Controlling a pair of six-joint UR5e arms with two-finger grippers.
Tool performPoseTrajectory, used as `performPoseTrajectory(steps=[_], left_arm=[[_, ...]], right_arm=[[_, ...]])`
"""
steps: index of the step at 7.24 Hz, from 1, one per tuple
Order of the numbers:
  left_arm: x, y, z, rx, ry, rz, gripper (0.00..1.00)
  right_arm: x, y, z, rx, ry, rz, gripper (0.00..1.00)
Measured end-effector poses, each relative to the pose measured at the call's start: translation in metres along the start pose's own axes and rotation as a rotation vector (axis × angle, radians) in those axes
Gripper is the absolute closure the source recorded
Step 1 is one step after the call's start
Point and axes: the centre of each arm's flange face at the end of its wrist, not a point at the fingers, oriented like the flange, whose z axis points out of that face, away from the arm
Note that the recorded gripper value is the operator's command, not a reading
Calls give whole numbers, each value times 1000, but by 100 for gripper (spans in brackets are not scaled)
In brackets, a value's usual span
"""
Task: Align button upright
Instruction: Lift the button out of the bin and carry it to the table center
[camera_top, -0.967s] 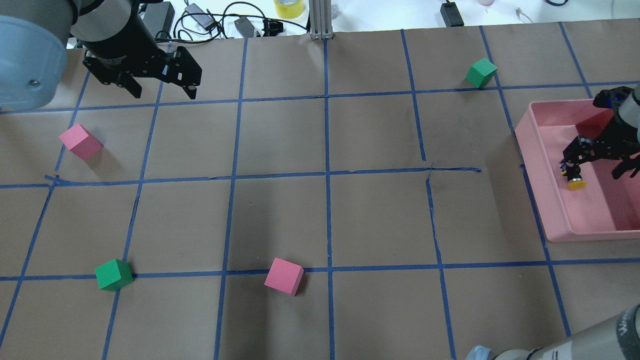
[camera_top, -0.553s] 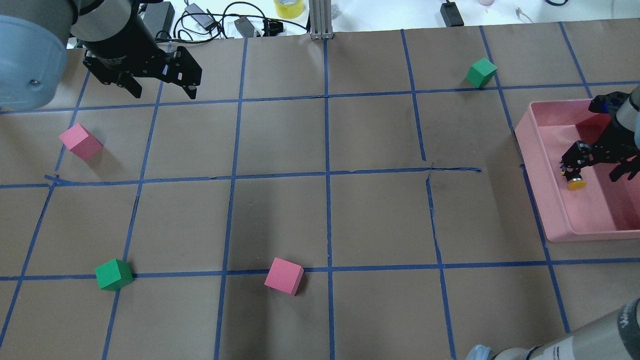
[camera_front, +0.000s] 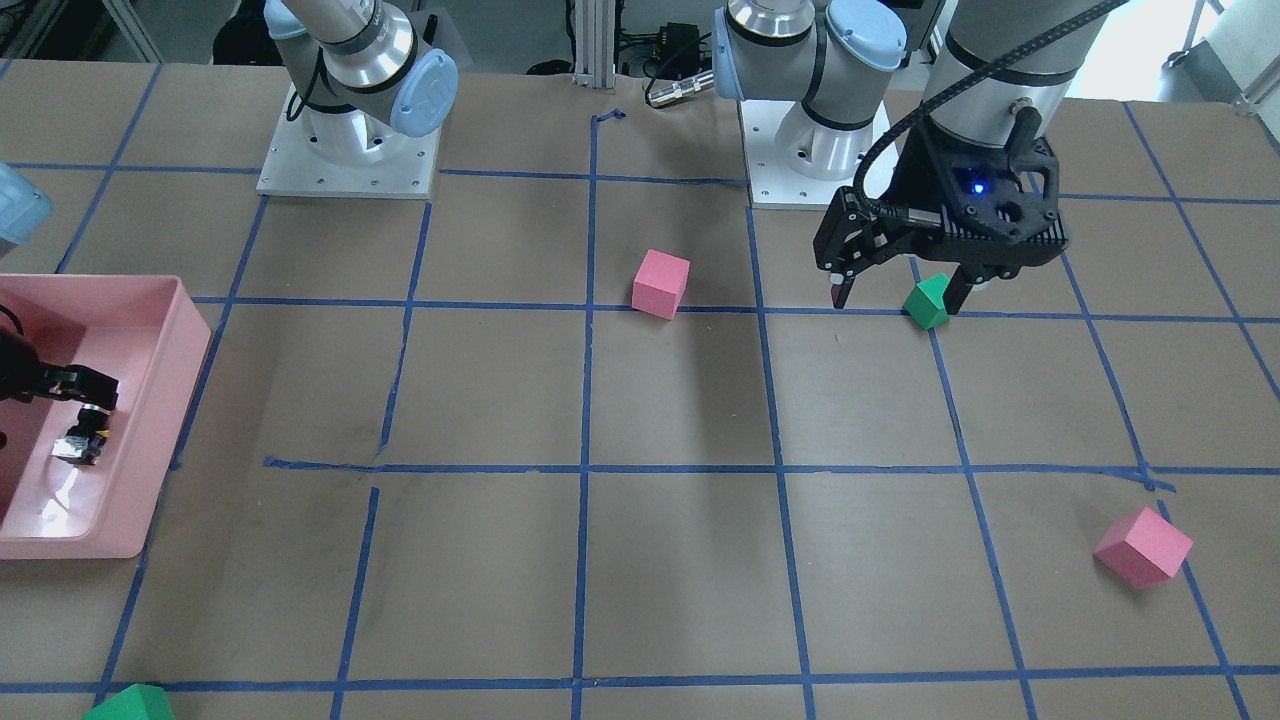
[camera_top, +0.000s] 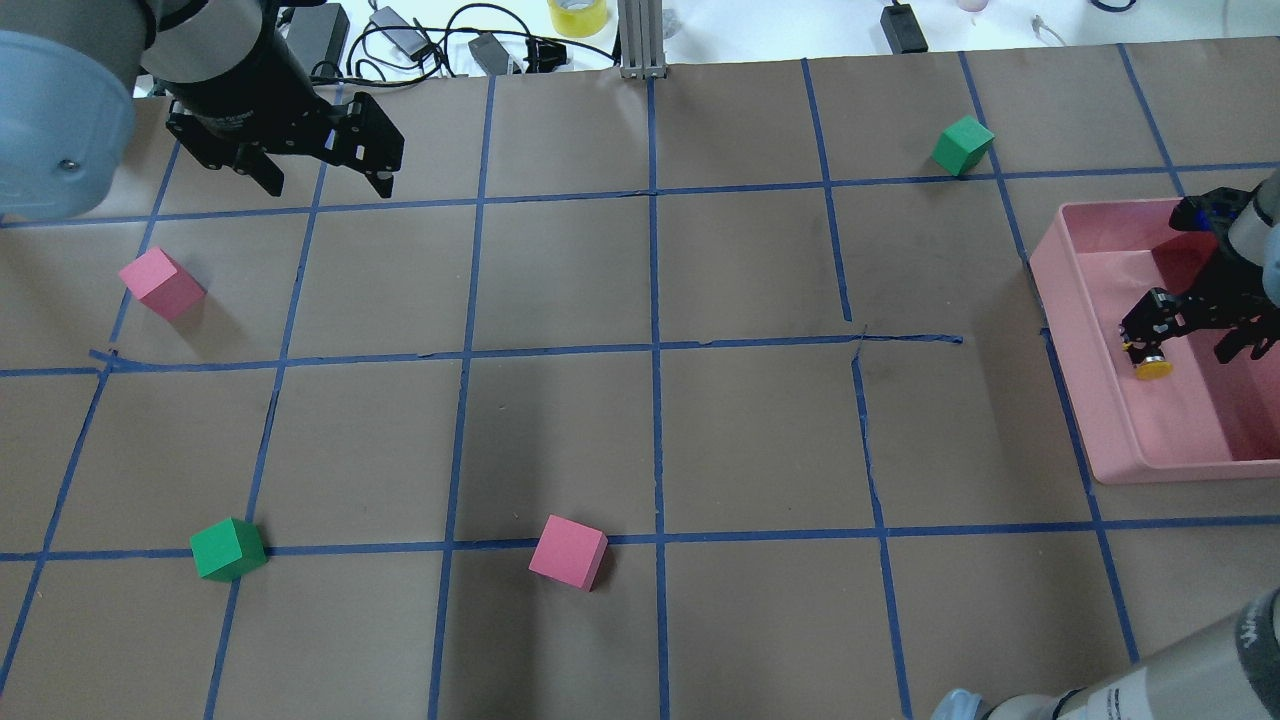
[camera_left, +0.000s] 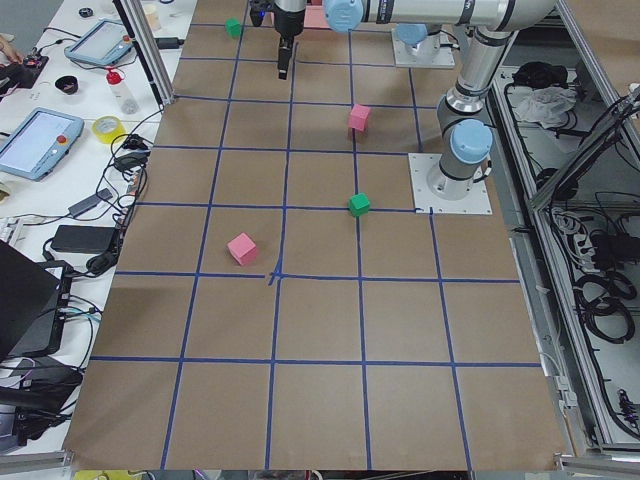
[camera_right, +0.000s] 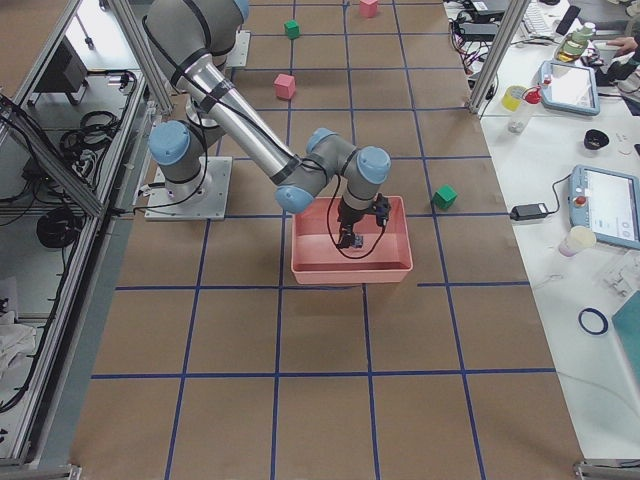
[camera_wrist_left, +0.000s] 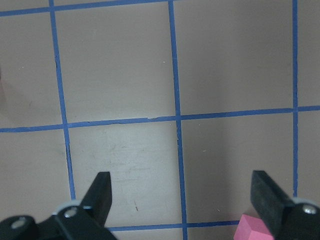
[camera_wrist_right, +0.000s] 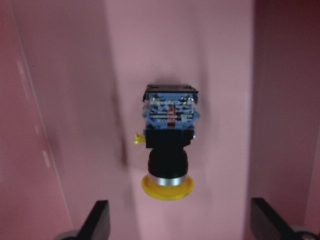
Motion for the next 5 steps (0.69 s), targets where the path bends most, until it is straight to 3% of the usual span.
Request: performPoseTrajectory(steps=[1, 3, 4, 5], left_arm=[[0, 0, 0, 0, 0, 0, 0], [0, 0, 0, 1, 0, 1, 0], [0, 0, 0, 1, 0, 1, 0], [1, 0, -1, 1, 0, 2, 0]], right_arm=[[1, -2, 6, -4, 0, 0, 0], [2, -4, 12, -10, -1, -1, 18], [2, -4, 15, -14, -3, -1, 34], [1, -5, 20, -22, -8, -2, 72]])
